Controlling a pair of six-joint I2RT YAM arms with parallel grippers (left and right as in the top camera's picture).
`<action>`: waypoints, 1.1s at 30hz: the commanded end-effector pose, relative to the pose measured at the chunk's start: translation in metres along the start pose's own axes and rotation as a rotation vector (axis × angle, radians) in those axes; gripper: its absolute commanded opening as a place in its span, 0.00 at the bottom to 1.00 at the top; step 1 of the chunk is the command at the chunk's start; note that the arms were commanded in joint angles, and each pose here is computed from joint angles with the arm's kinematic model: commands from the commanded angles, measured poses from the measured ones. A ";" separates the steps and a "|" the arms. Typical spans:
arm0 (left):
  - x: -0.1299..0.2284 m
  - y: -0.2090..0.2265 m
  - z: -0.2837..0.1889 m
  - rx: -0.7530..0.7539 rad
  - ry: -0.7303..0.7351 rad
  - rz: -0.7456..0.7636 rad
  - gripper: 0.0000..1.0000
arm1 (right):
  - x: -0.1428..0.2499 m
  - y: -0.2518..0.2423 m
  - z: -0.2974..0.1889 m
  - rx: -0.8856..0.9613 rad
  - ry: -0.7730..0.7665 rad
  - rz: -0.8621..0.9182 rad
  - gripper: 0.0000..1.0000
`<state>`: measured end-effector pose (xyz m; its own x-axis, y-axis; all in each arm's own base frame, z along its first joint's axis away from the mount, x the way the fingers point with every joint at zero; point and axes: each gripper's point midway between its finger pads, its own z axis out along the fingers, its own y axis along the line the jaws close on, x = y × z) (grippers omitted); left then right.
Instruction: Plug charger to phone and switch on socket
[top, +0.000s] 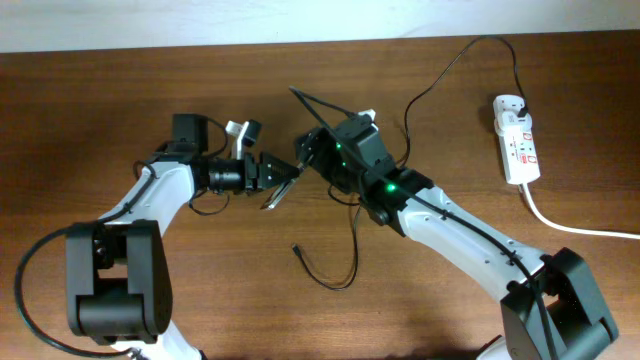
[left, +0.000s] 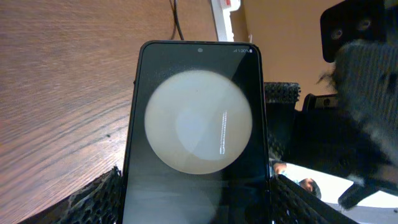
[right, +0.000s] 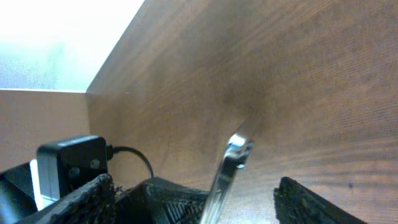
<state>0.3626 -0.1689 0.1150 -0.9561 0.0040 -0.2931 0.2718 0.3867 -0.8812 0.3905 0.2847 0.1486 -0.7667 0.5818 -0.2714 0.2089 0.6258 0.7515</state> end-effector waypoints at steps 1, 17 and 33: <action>-0.006 -0.021 -0.003 0.047 -0.010 0.075 0.75 | 0.005 -0.006 0.003 0.036 0.013 0.012 0.82; 0.000 -0.025 0.020 0.017 0.033 0.190 0.75 | 0.009 -0.022 0.002 0.105 0.019 0.117 0.49; 0.001 -0.026 0.020 0.021 0.035 0.186 0.82 | 0.014 -0.033 0.001 0.153 0.037 0.120 0.12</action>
<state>0.3560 -0.1942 0.1104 -0.9187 0.1002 -0.3820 0.3890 0.3965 -0.8316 0.3692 0.2703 0.1184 -0.7538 0.6400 -0.1490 0.3945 0.6221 0.6763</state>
